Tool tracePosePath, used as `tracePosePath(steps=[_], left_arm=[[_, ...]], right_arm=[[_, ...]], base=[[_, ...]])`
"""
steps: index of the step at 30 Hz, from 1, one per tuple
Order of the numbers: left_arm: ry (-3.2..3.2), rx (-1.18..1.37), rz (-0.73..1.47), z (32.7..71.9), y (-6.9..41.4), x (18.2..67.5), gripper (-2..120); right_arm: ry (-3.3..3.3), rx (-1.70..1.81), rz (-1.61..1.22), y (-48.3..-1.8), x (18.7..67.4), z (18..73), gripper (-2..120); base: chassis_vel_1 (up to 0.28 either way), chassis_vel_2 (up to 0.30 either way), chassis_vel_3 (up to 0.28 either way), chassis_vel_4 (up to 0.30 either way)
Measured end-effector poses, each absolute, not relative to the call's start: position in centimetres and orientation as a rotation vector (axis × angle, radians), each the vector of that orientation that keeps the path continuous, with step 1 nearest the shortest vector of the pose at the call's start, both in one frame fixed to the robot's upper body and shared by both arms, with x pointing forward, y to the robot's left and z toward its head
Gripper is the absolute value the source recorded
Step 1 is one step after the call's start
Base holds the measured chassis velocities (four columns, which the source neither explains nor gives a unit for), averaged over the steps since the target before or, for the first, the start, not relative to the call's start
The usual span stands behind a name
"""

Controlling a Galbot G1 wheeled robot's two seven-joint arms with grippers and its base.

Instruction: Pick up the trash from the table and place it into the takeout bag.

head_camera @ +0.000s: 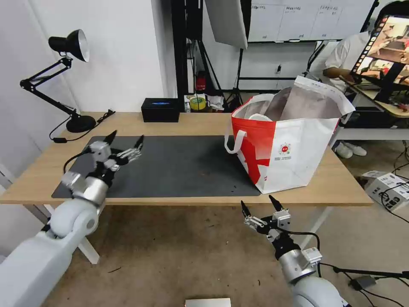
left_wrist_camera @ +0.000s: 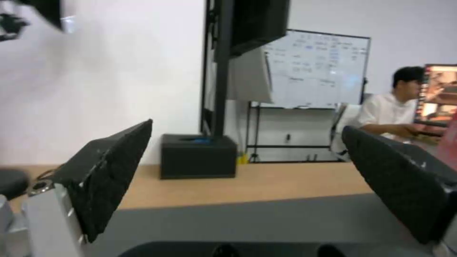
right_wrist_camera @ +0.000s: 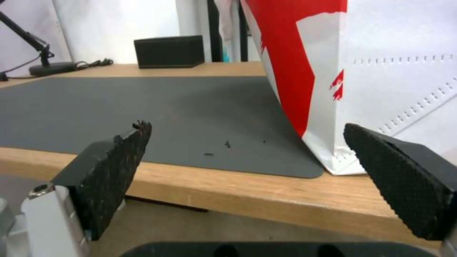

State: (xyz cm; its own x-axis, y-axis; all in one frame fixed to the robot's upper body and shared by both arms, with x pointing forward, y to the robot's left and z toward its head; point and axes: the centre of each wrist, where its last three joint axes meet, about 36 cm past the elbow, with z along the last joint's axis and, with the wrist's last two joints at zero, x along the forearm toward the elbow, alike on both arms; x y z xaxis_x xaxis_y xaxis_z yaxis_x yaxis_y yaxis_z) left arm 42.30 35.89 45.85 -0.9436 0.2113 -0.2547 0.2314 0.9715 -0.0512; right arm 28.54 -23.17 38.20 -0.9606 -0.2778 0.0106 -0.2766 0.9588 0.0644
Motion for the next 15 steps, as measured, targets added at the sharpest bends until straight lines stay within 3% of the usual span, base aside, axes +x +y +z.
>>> tracePosePath(steps=[15], left_arm=[[2.955,0.159,-0.02,38.6,39.4,35.5,100]], right_arm=[[-3.09,0.437,-0.097,-23.2,28.5,38.2,100]], base=[[0.0,0.0,0.0,0.0]])
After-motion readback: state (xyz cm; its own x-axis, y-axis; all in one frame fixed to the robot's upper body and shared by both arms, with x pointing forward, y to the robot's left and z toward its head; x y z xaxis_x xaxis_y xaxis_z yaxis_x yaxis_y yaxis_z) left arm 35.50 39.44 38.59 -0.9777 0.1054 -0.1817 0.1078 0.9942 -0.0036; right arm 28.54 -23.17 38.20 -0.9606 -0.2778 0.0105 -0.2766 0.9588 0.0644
